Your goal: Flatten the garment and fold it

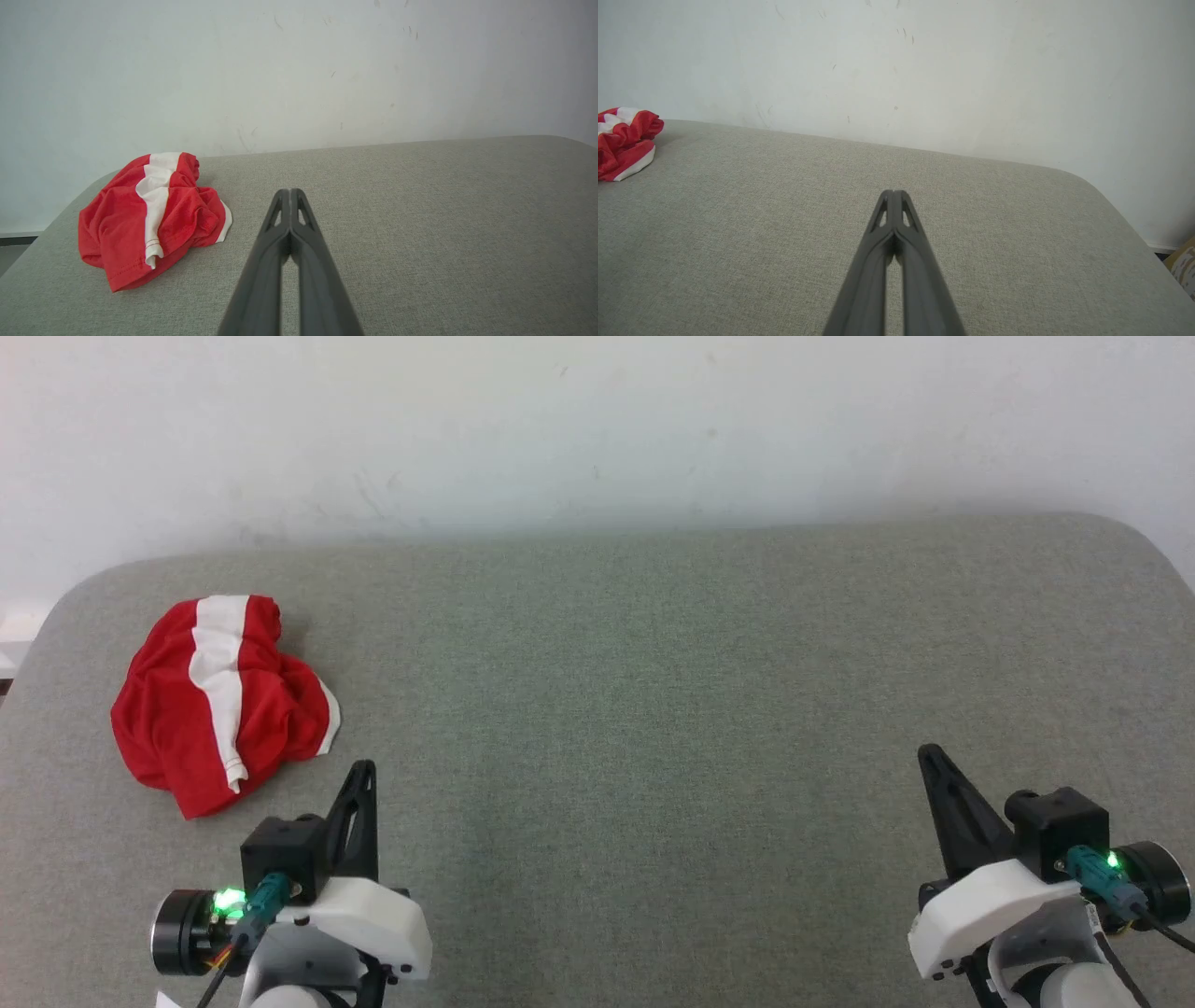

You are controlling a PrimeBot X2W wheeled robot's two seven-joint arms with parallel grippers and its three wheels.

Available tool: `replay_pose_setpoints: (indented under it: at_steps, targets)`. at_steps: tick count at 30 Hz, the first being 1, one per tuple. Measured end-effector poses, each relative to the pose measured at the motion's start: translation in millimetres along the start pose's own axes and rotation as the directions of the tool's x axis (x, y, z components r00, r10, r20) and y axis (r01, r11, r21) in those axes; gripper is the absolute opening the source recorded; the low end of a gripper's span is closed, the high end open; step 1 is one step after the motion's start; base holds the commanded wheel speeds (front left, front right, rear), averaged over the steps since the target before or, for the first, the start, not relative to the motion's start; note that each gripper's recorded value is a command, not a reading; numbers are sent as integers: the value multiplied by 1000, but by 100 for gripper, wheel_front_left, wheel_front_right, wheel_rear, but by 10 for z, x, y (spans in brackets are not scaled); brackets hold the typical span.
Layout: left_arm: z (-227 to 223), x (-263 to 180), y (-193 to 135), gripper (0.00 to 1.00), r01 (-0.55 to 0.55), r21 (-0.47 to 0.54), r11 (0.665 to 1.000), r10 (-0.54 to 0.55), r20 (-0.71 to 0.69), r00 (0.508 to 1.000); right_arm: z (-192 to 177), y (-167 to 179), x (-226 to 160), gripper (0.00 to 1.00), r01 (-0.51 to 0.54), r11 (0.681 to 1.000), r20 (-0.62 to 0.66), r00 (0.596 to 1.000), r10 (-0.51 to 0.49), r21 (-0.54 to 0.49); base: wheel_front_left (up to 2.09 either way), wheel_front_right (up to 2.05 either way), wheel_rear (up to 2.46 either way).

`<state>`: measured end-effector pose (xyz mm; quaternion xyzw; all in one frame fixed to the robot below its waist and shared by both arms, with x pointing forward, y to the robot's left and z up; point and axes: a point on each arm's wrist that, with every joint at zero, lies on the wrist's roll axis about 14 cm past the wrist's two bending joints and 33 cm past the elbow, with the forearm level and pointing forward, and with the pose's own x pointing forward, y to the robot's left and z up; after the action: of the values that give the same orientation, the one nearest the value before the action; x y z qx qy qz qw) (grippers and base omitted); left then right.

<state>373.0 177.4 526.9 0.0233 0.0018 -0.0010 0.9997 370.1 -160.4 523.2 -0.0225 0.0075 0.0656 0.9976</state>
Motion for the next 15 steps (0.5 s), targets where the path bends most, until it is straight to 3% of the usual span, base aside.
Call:
replay_pose_setpoints:
  at_steps: [4, 5, 15]
  targets:
    - [0, 0, 0, 0, 0, 0, 1000, 0, 0, 1000, 0, 0, 0, 0, 0, 1000, 0, 1000, 0, 0, 0, 0, 0]
    - [-1, 0, -1, 100, 0, 0, 1000, 0, 0, 1000, -1, 0, 0, 100, 0, 1000, 0, 1000, 0, 0, 0, 0, 0]
    - [-8, -1, -30, 100, 9, -3, 1000, -9, 2, 1000, -17, -7, -3, 100, 2, 1000, -2, 1000, -2, 13, 0, 0, 0]
